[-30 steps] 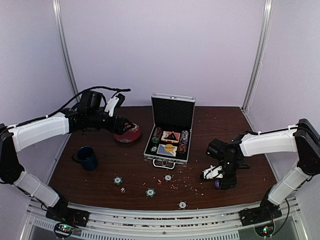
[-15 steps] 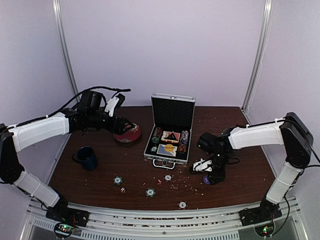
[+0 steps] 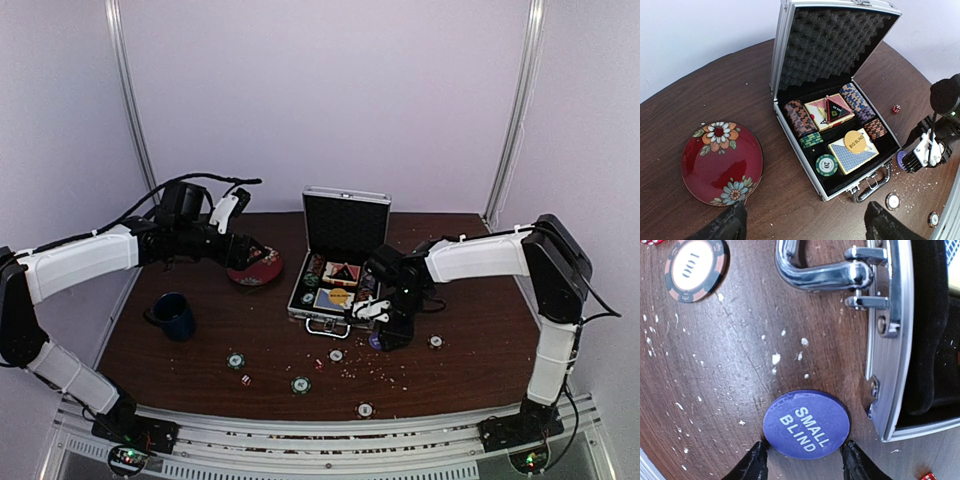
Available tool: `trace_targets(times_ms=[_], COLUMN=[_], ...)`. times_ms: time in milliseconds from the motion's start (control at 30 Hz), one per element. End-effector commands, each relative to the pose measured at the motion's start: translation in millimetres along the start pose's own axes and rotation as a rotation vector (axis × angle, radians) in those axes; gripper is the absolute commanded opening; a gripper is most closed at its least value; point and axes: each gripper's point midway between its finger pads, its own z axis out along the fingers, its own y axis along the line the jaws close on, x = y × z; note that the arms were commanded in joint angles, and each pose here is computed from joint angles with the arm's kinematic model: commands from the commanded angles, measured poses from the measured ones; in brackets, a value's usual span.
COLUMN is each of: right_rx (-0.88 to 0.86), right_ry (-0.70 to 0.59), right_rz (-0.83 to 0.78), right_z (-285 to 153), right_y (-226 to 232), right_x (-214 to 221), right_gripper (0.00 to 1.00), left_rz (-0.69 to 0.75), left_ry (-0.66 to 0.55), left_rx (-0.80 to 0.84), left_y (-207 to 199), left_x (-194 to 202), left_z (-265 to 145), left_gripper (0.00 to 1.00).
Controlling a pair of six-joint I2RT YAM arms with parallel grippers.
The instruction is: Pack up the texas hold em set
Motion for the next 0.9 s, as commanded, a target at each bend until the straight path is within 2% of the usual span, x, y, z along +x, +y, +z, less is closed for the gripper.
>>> trace_targets(times_ms=[0,400,867], right_rx=[-0.036,-0.065,-0.044], right_ry=[0.022,0.028,0.089], right_rz=[0.006,0.001,-0.019], right_z=[16,25,36], right_y=[7,10,16], right_x=[5,-3,7], right_gripper=[0.54,0.57,0.56], left_rz=[0.010,0.011,0.012], left_ry=[-0.041,-0.041,-0.043], left_rx=[0.005,0.010,0.009], left_y=[1,0,0], left_x=[-15,-16,-16], left_z=[-1,-2,-3], left_gripper=[0.83,0.83,0.83])
